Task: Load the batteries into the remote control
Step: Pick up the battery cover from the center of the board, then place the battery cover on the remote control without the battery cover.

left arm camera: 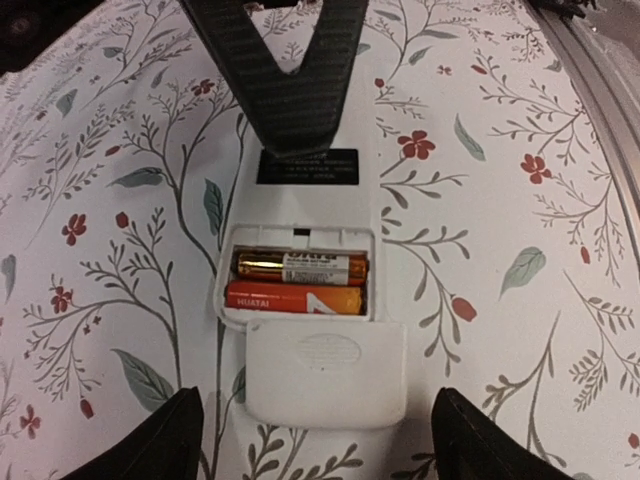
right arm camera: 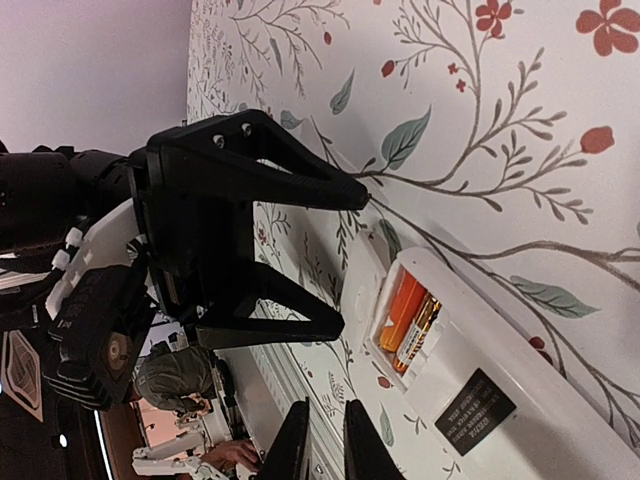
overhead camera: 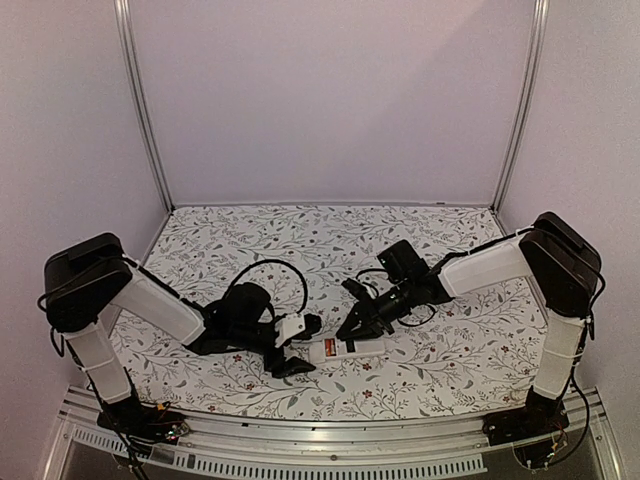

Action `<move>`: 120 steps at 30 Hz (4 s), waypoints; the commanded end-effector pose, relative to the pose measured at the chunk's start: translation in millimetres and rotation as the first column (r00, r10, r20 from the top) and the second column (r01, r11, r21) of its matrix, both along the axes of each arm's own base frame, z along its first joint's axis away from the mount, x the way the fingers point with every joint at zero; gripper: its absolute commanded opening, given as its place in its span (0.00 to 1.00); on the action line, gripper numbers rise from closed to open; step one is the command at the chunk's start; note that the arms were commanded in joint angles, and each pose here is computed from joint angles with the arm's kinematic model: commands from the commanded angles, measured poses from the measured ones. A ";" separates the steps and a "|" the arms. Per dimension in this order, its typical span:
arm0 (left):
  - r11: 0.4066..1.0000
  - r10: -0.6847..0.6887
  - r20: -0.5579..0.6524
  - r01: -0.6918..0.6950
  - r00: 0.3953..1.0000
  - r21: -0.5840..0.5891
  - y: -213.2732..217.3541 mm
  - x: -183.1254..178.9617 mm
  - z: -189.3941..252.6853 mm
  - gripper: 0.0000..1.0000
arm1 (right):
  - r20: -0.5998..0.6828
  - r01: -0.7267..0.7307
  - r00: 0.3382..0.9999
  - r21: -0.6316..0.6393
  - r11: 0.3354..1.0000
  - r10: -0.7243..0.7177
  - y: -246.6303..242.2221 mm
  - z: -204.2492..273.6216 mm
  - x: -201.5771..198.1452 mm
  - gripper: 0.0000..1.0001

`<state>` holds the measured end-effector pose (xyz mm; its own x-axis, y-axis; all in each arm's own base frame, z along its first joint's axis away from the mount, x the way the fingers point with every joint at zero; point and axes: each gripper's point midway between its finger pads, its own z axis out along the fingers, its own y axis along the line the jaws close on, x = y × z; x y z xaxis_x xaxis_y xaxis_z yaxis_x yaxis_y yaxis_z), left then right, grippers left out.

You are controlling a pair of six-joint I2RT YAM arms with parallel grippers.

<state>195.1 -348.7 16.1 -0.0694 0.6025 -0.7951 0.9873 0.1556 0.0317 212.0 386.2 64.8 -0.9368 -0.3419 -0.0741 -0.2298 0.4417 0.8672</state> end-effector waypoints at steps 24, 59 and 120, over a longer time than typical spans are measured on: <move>0.991 -0.080 -0.028 0.082 0.996 0.103 -3.4 10.5 9.4 0.47 | 0.013 -0.010 1.000 0.030 0.999 0.010 -2.9 9.5 -0.4 0.12; 0.970 -0.105 -0.168 0.139 0.980 0.202 -26.0 17.6 0.0 0.51 | -0.049 0.056 0.997 0.013 0.998 -0.055 0.7 -13.4 6.0 0.08; 0.937 -0.006 -0.117 0.046 0.993 0.347 -38.7 11.1 -1.3 0.54 | -0.053 0.067 0.996 -0.020 0.998 -0.068 2.8 -26.1 5.2 0.09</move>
